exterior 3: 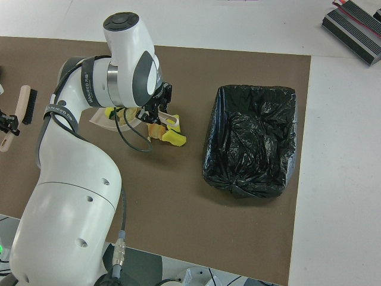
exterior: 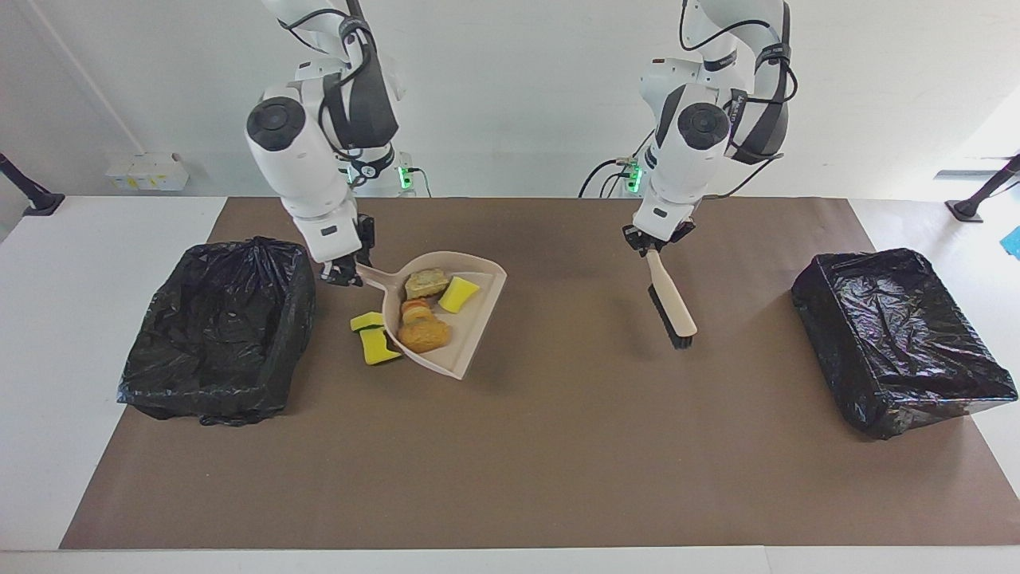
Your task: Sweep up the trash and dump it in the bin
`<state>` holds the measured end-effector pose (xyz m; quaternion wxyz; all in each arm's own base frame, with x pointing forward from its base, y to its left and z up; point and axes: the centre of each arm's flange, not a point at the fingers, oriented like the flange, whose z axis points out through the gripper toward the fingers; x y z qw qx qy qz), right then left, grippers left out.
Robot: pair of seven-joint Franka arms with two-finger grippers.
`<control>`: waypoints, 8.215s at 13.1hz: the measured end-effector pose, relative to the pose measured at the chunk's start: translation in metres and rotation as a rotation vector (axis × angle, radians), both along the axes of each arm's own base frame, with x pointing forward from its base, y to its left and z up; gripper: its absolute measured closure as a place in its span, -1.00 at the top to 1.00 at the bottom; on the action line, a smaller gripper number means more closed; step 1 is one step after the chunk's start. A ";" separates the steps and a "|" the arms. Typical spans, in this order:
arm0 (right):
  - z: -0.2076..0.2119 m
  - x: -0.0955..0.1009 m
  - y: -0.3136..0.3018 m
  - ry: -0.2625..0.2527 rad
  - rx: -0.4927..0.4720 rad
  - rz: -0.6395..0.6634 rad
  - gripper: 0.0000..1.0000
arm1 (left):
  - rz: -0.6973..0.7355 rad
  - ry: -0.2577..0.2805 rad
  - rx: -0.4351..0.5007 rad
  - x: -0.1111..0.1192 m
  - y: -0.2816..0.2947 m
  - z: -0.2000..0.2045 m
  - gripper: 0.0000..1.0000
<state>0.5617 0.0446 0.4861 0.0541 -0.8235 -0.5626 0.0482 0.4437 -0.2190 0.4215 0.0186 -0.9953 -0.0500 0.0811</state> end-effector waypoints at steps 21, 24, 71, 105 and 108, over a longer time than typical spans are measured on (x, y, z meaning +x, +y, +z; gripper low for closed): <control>0.078 -0.050 -0.305 0.114 -0.812 0.215 -0.36 | -0.026 -0.035 -0.050 -0.174 -0.140 -0.065 0.43; 0.081 -0.040 -0.287 0.111 -0.851 0.264 -0.36 | 0.044 -0.036 -0.052 -0.136 -0.125 -0.039 1.00; -0.131 -0.015 0.359 0.028 0.056 -1.283 0.22 | -0.233 -0.133 -0.078 0.110 0.173 0.174 1.00; -0.157 -0.277 0.405 0.184 -0.218 -1.252 0.14 | -0.228 -0.134 -0.077 0.110 0.176 0.174 1.00; -0.156 -0.277 0.405 0.184 -0.217 -1.252 -0.48 | -0.228 -0.134 -0.077 0.110 0.176 0.174 1.00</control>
